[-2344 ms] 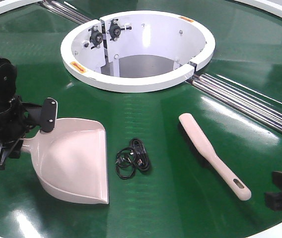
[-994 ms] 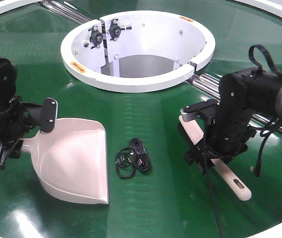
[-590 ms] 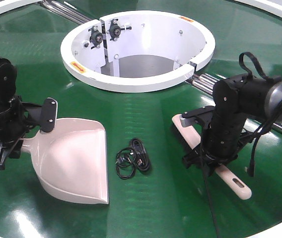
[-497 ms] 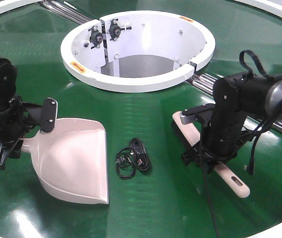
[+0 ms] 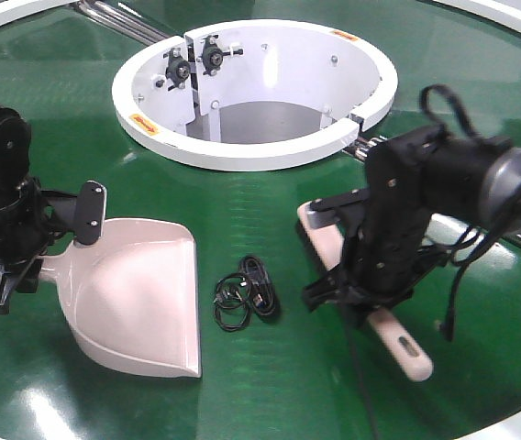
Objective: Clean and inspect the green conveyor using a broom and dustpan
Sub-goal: 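Sweep the black cable into the dustpan with the right-held brush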
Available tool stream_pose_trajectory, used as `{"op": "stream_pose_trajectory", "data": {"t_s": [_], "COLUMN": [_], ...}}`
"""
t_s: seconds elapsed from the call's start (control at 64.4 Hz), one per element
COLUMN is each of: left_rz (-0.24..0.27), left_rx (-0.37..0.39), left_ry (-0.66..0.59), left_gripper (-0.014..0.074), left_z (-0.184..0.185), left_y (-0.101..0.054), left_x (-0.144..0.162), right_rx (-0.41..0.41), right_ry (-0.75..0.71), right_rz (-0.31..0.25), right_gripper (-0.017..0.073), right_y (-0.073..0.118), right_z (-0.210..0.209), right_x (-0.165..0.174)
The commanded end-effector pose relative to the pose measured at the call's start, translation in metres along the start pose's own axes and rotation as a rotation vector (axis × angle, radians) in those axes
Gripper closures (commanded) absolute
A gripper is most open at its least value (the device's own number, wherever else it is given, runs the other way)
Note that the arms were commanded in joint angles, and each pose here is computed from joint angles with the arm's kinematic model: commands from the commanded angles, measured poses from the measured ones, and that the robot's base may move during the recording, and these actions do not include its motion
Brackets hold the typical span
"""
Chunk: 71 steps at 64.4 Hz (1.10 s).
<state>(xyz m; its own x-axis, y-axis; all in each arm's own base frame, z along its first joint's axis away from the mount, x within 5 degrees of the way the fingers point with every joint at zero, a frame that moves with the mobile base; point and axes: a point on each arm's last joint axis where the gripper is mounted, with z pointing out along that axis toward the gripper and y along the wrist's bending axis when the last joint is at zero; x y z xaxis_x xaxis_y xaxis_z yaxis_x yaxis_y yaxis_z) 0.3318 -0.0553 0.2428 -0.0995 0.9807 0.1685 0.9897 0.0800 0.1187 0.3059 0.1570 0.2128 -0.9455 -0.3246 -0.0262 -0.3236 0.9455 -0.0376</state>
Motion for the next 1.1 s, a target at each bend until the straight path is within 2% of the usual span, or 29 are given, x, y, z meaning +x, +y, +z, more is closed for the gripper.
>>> {"op": "stream_pose_trajectory", "data": {"t_s": [0.0, 0.186, 0.295, 0.388, 0.559, 0.745, 0.854, 0.931, 1.087], "left_rz": [-0.018, -0.018, -0.018, -0.018, -0.018, -0.018, -0.018, -0.018, -0.018], "left_rx": [-0.078, -0.078, -0.078, -0.078, -0.078, -0.078, -0.078, -0.078, -0.078], "left_ry": [-0.02, -0.02, -0.02, -0.02, -0.02, -0.02, -0.02, -0.02, -0.021], "left_gripper": [0.06, 0.06, 0.06, 0.06, 0.06, 0.06, 0.06, 0.06, 0.06], "left_z": [-0.023, -0.023, -0.023, -0.023, -0.023, -0.023, -0.023, -0.023, -0.023], "left_y": [0.001, 0.001, 0.001, 0.001, 0.001, 0.001, 0.001, 0.001, 0.001], "left_x": [0.003, 0.003, 0.003, 0.003, 0.003, 0.003, 0.003, 0.003, 0.003], "right_rx": [-0.007, -0.007, -0.009, -0.077, -0.2, -0.299, -0.358, -0.39, -0.417], "right_ry": [-0.056, 0.017, 0.077, 0.084, 0.091, 0.074, 0.034, 0.003, -0.059], "right_rz": [0.014, 0.016, -0.011, -0.018, -0.064, -0.158, -0.191, -0.204, -0.208], "right_gripper": [0.0564, 0.0564, 0.0564, 0.0564, 0.0564, 0.0564, 0.0564, 0.0564, 0.0564], "right_y": [0.013, 0.036, 0.052, 0.072, 0.115, 0.166, 0.188, 0.197, 0.199], "right_z": [-0.014, -0.01, -0.009, -0.008, -0.009, -0.012, -0.023, -0.032, -0.05], "right_x": [-0.005, -0.016, -0.022, -0.026, -0.032, -0.036, -0.04, -0.043, -0.05]}}
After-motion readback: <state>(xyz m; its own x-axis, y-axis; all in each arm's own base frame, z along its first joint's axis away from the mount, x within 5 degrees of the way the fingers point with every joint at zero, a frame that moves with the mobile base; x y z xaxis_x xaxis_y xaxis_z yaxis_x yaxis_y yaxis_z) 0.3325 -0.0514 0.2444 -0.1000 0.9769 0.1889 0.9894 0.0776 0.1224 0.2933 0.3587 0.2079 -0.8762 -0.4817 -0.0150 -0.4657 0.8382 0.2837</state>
